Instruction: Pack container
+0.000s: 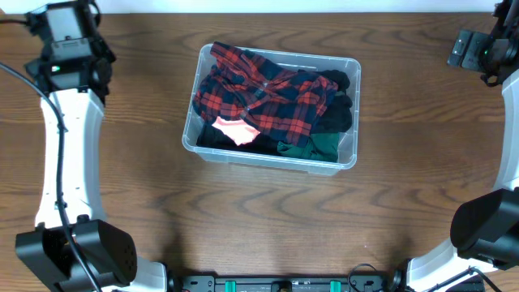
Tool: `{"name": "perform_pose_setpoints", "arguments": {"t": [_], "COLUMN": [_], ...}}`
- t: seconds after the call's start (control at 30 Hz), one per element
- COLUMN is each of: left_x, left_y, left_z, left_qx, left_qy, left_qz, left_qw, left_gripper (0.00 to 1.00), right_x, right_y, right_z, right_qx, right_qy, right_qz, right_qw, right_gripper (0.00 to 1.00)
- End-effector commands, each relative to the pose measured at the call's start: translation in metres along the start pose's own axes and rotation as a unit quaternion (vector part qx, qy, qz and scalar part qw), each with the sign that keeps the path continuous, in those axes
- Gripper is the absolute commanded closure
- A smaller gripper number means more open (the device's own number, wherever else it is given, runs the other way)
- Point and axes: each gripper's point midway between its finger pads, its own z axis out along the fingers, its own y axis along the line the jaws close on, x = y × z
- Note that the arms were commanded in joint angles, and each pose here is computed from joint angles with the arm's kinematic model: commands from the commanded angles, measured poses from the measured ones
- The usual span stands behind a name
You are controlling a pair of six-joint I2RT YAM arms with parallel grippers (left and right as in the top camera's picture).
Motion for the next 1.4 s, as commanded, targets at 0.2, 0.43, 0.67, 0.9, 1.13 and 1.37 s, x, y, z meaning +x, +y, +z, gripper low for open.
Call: {"name": "perform_pose_setpoints", "arguments": {"t": [0.2, 0.43, 0.67, 0.9, 1.13, 1.37], "left_x": [-0.003, -0.003, -0.003, -0.003, -0.003, -0.003], "left_y": [0.015, 0.015, 0.015, 0.015, 0.015, 0.015], "left_z": [0.006, 0.006, 0.006, 0.006, 0.006, 0.006], "left_qx": [-0.016, -0.016, -0.016, -0.016, -0.016, -0.016], "left_qy": [0.002, 0.002, 0.002, 0.002, 0.002, 0.002], "left_qz": [-0.015, -0.014, -0.014, -0.015, -0.014, -0.015], "left_qw": [1.000, 1.000, 1.000, 1.000, 1.000, 1.000], "left_gripper": [0.02, 0.02, 0.02, 0.02, 0.02, 0.02], "right_x": [0.003, 0.003, 0.003, 0.003, -0.015, -0.034], "right_y": [-0.002, -0.002, -0.002, 0.008, 0.039, 0.085], "right_z": [0.004, 0.004, 0.004, -0.002, -0.079, -0.185], "right_qx": [0.001, 0.002, 0.002, -0.003, -0.031, -0.118], "right_qy": [0.007, 0.007, 0.007, 0.002, -0.077, -0.264], "right_qz": [0.008, 0.008, 0.008, -0.004, -0.033, -0.055], "right_qw": [1.000, 1.000, 1.000, 1.000, 0.996, 0.956], "right_gripper": [0.01, 0.01, 0.01, 0.01, 0.01, 0.01]}}
